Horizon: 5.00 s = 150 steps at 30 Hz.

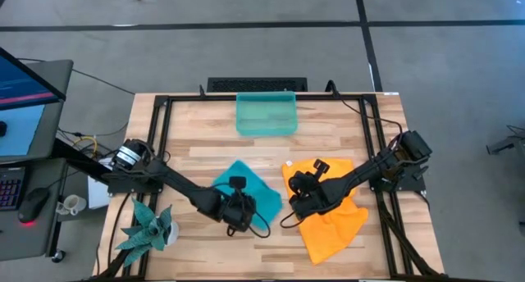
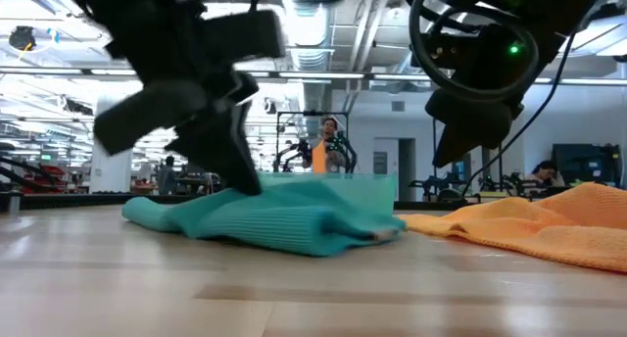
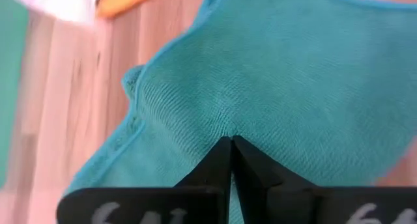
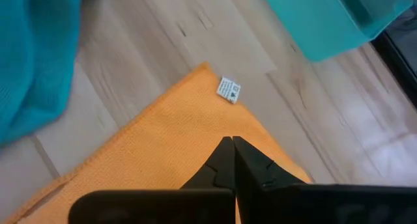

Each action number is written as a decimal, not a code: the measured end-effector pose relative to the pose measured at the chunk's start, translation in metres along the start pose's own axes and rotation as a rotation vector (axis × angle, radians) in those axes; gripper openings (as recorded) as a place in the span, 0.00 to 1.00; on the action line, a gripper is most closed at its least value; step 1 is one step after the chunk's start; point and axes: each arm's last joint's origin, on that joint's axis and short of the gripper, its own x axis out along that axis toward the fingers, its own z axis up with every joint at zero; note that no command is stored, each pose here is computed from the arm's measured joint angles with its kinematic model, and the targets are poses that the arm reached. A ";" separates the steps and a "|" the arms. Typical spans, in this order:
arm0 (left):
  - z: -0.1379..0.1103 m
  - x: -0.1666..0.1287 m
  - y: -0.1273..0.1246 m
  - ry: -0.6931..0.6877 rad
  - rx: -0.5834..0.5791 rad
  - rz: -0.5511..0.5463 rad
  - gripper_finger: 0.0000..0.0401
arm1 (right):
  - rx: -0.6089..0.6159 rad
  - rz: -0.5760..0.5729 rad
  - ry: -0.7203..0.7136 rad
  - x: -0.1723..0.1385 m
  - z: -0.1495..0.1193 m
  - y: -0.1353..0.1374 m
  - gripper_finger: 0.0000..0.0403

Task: Roll microfiber towels into tight, uniform cylinder then place into a basket
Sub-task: Roll the blue microfiber cloth

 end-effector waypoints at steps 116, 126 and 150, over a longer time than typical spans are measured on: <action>-0.030 0.020 -0.030 -0.138 -0.238 -0.074 0.24 | 0.066 0.141 -0.027 -0.006 0.003 0.014 0.05; -0.048 -0.012 -0.053 -0.068 -0.088 -0.155 0.24 | 0.019 0.226 -0.099 -0.008 0.012 0.023 0.05; -0.061 -0.107 -0.022 -0.016 -0.070 -0.124 0.25 | -0.156 0.605 -0.461 -0.029 0.050 0.050 0.06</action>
